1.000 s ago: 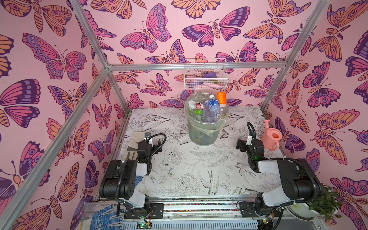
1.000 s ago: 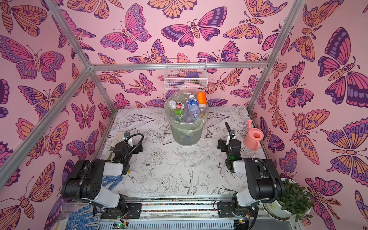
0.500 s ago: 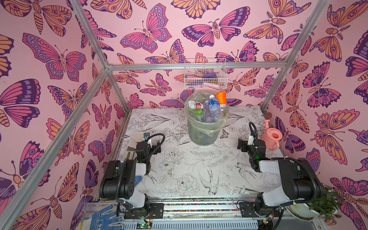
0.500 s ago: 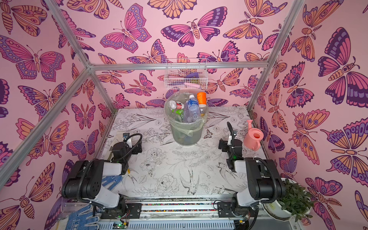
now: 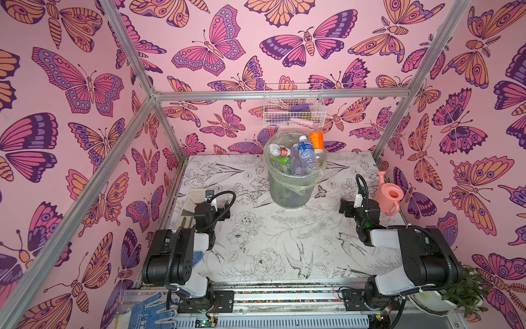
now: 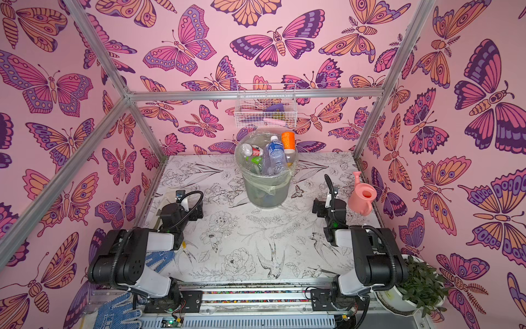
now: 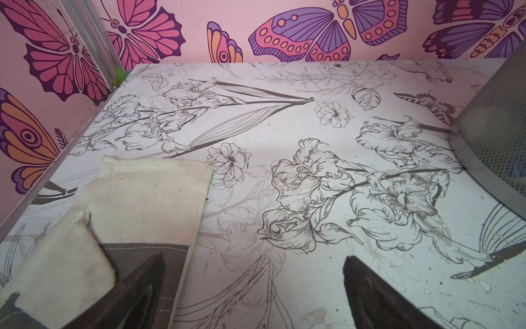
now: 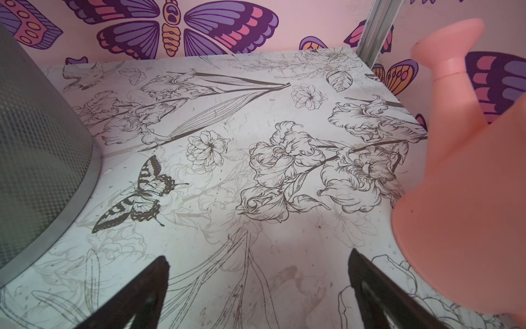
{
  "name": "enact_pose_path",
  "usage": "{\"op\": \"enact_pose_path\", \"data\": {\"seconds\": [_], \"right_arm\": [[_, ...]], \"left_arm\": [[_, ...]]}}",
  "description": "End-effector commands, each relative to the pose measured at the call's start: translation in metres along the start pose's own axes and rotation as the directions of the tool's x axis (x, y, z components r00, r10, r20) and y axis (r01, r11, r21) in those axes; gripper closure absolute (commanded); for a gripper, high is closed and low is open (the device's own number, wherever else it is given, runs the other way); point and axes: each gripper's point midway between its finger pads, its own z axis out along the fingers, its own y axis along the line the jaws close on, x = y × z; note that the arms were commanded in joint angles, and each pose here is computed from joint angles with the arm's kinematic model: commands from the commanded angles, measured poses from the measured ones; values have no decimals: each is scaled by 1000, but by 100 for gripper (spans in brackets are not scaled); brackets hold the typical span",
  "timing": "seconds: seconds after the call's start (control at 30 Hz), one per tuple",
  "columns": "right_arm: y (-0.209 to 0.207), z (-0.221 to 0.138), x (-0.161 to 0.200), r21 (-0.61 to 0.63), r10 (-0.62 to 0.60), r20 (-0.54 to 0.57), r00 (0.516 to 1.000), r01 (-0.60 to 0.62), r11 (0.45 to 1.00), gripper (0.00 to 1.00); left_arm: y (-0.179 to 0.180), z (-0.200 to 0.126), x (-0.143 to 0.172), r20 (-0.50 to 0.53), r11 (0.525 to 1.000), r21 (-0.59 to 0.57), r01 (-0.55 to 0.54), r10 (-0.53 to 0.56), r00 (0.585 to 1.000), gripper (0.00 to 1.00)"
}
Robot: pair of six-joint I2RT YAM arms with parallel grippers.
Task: Throw the plastic bottles in the bin
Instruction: Reset both arms
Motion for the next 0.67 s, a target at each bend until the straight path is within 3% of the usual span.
{"op": "enact_pose_path", "data": {"seconds": [0.0,0.63], "right_arm": [[3,0,-10,-15,-2,23,1000,2,1000,1],[3,1,-10,-19,-4,20,1000,5,1000,1]], "left_arm": [[0,0,-6,17,1000,7,1,-1,1000,1],[0,1,-6,15,1000,10,3,-3,1000,1]]}}
